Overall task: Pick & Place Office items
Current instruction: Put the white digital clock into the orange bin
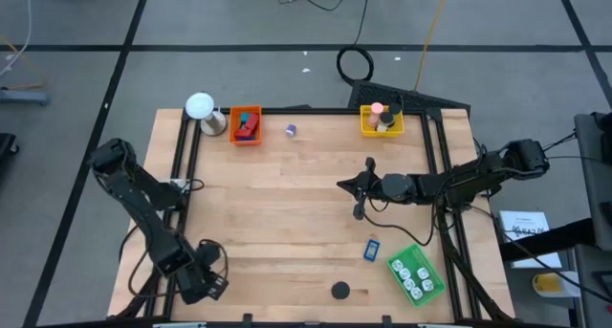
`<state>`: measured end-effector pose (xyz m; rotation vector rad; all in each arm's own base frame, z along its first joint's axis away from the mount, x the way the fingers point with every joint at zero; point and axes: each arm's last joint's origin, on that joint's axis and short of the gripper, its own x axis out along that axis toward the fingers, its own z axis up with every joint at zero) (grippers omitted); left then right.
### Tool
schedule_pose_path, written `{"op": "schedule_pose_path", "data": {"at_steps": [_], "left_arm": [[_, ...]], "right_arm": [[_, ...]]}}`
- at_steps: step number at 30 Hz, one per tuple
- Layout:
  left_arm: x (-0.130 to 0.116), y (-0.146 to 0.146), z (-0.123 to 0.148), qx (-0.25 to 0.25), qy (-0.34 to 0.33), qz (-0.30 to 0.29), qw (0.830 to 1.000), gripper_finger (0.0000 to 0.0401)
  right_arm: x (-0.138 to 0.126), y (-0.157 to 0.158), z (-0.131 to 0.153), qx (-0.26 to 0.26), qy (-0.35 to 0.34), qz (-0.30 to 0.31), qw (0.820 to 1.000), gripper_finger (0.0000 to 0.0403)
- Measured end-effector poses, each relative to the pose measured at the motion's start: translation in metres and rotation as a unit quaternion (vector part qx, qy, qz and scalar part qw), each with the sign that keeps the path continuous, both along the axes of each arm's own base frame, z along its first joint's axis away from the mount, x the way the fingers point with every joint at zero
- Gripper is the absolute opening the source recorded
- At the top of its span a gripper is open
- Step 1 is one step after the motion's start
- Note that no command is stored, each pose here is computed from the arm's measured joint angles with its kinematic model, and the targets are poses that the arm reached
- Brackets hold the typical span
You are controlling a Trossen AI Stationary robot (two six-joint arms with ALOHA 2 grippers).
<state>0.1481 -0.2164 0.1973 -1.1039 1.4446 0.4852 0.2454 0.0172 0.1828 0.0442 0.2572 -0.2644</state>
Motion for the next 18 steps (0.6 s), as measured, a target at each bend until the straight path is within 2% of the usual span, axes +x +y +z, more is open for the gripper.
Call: {"op": "schedule_pose_path", "data": {"at_steps": [5,12,18], "left_arm": [[-0.016,0.002,-0.003,0.022,0.078,0.027,0.996,0.0177],[-0.021,0.006,-0.005,0.062,0.081,0.065,0.993,0.0262],[-0.020,0.004,-0.021,0.077,0.119,0.069,0.988,0.0304]], "right_arm": [[0.000,0.000,0.000,0.000,0.000,0.000,1.000,0.0004],[0.000,0.000,0.000,0.000,0.000,0.000,1.000,0.0004],[0.000,0.000,0.000,0.000,0.000,0.000,1.000,0.0004]]}}
